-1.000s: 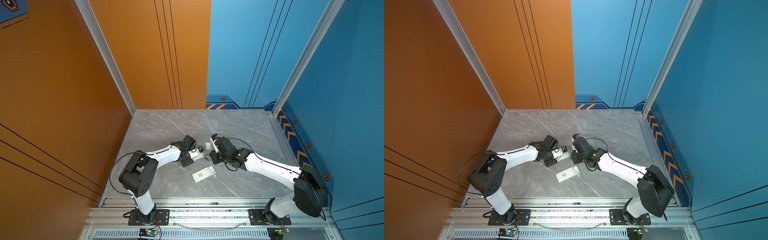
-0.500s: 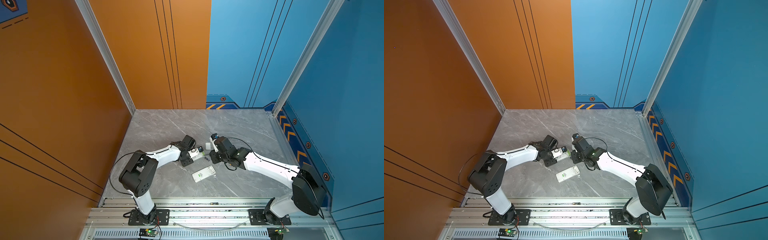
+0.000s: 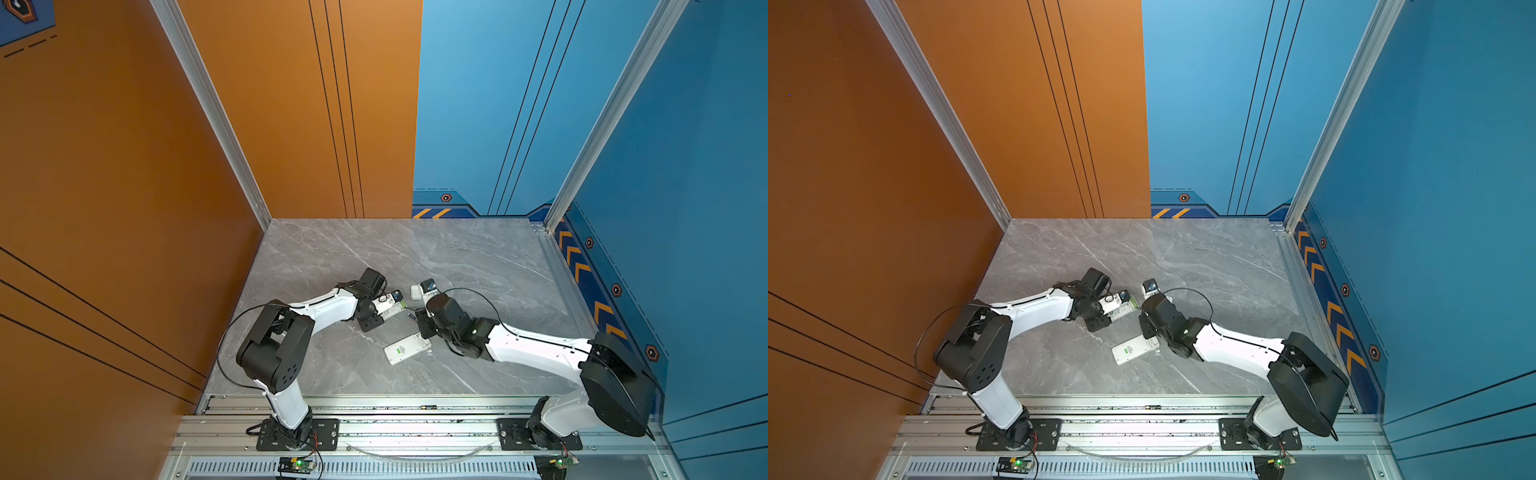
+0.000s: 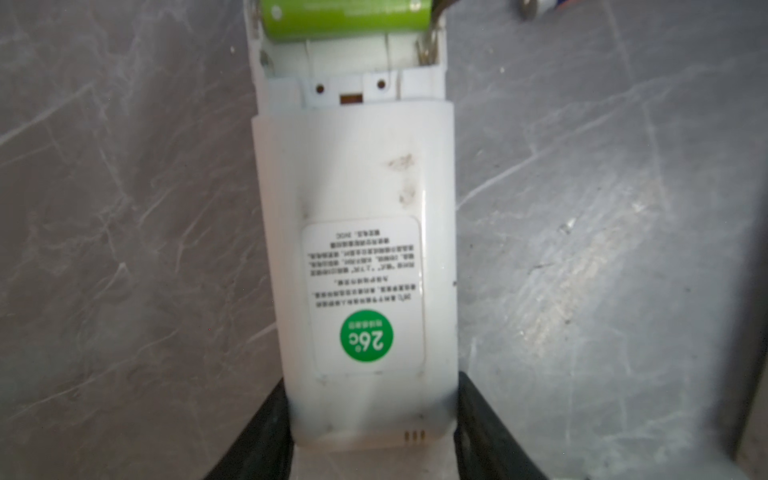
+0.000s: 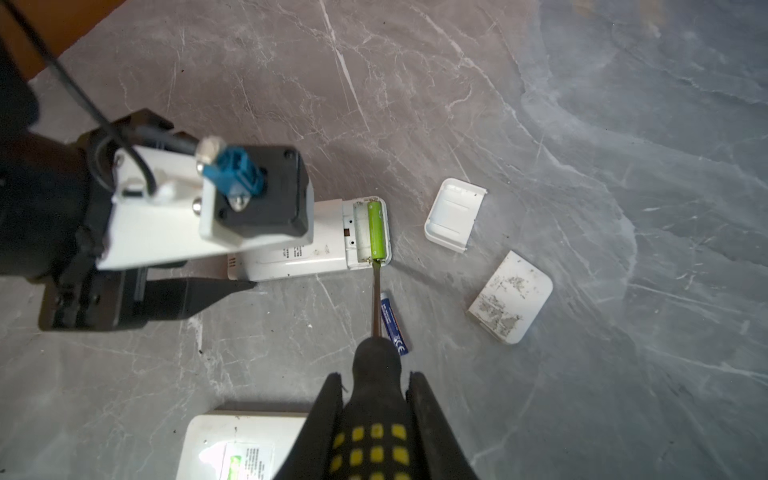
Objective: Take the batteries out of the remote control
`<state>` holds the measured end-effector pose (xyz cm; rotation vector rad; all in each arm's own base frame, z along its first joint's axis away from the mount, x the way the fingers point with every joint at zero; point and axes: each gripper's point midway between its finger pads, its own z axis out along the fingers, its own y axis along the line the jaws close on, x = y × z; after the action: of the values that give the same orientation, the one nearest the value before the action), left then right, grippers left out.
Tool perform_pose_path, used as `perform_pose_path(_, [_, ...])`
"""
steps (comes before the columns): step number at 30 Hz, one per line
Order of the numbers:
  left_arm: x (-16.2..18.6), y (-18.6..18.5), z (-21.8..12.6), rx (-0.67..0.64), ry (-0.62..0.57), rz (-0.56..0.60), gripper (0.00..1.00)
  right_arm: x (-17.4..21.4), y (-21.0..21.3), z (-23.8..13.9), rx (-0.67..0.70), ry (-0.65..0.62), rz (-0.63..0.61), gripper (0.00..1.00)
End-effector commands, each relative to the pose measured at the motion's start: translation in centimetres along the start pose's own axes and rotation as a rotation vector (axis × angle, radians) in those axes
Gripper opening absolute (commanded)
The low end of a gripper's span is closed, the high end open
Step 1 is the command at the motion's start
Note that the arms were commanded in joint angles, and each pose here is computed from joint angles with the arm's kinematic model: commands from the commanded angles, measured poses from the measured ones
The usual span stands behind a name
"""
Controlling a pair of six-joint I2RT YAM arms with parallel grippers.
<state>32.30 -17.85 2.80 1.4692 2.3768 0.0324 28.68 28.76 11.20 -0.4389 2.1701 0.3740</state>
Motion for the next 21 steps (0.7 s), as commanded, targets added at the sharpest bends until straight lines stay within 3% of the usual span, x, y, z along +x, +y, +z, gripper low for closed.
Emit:
perform_pose_path(1, [-0.3, -6.4, -0.5, 0.300, -0.037, 0.095, 0.02, -1.8, 0.2, 0.2, 0.015, -0.200, 0.041, 0.00])
perform_pose_path(3, [-0.2, -6.9, -0.3, 0.329, -0.036, 0.095, 0.02, -2.2, 0.7, -0.4, 0.010, -0.288, 0.021, 0.00])
perform_pose_path(7, [0.1, -7.3, -0.1, 0.352, -0.026, 0.091, 0.02, -2.7, 0.9, 0.0, -0.018, -0.349, 0.070, 0.00])
perform_pose_path(9, [-1.0, -6.8, -0.5, 0.346, -0.054, 0.098, 0.02, -3.0, 1.1, 0.2, -0.030, -0.373, 0.090, 0.00])
perform_pose_path(21, [-0.4, -7.0, 0.0, 0.359, -0.018, 0.071, 0.02, -6.6, 1.8, -1.3, -0.062, -0.491, 0.118, 0.00])
